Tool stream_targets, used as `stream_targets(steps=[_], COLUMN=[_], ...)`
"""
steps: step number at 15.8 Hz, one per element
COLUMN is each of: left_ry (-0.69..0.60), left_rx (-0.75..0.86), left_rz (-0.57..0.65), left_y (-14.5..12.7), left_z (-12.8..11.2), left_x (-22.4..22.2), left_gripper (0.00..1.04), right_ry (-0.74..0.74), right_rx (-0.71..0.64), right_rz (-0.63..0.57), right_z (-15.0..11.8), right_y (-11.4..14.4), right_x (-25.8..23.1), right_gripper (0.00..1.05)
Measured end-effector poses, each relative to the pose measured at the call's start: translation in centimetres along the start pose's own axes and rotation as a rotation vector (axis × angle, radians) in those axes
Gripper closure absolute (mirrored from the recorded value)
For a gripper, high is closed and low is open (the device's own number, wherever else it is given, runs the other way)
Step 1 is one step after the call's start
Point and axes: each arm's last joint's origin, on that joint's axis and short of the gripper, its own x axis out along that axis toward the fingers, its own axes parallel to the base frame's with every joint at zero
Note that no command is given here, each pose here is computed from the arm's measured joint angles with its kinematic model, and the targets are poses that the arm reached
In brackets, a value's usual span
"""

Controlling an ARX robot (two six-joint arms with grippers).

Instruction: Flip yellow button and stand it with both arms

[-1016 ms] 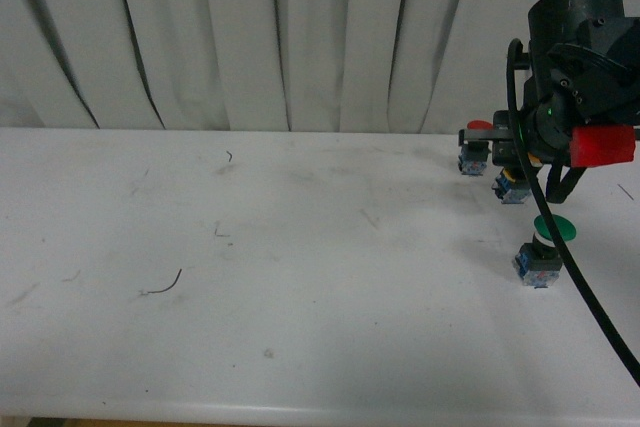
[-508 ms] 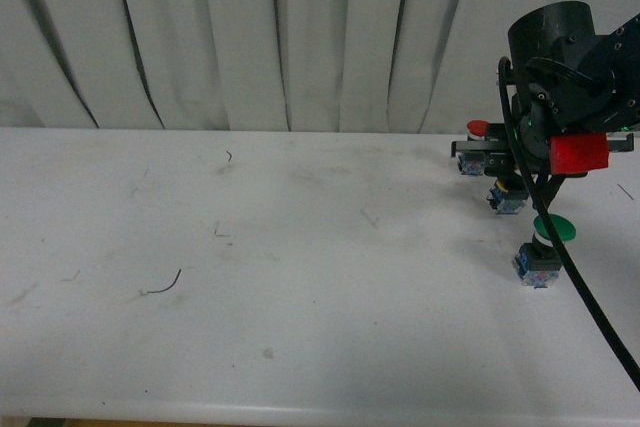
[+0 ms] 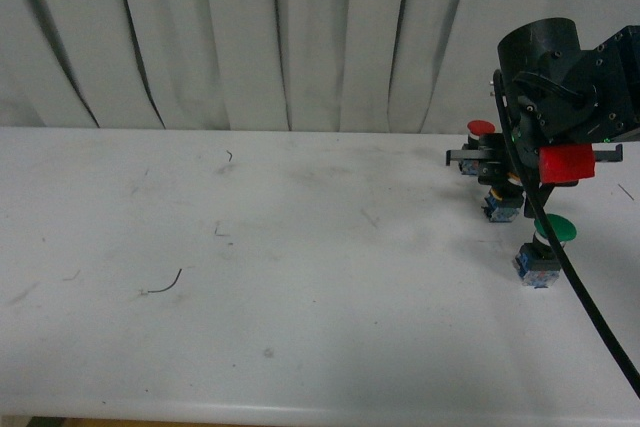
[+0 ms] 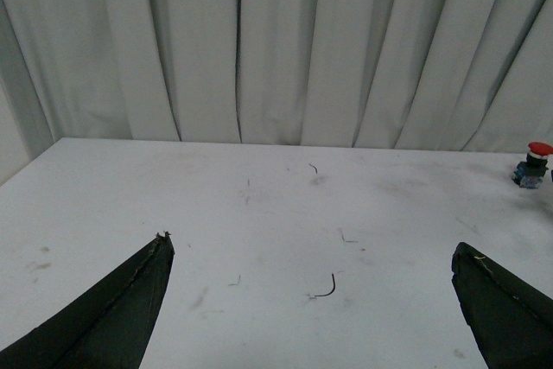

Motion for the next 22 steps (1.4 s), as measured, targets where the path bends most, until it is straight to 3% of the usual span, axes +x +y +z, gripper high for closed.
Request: stream_targets(steps=[7,8,10,12,18,20,22], left_ry=[0.000,0.000,0.000,0.000,0.000,0.000,0.000], left_rx=[0.000,0.000,0.000,0.000,0.000,0.000,0.000], left_rz=[0.000,0.000,0.000,0.000,0.000,0.000,0.000], left_y=[0.0,0.0,0.0,0.0,0.0,0.0,0.0], left_z=[0.0,0.0,0.0,0.0,0.0,0.0,0.0], left_x=[0.0,0.0,0.0,0.0,0.0,0.0,0.0], left_gripper=[0.07,0.07,0.07,0.07,0.07,0.07,0.07], right_ry=[-0.007,-0.011,-0.011,-0.014,-0.130,-0.207,-0.412], right_rx=[0.000,0.001,0.006,0.010,0.051,0.067,0.100], right_rz=[-0.014,-0.012,-0.007,-0.004,0.106,0.145,0.199], right_z=[0.0,0.1,0.1,0.2,2.3,3.9,5.6], right_y=[-0.1,-0.1,-0.3,-0.3,-1.0,-2.3,-5.7], right_x=[0.0,0.0,0.1,0.2,-3.0,-5.7,-11.5], right_gripper=[0.69,0.58,0.18,0.04,0.06,0.06,0.06])
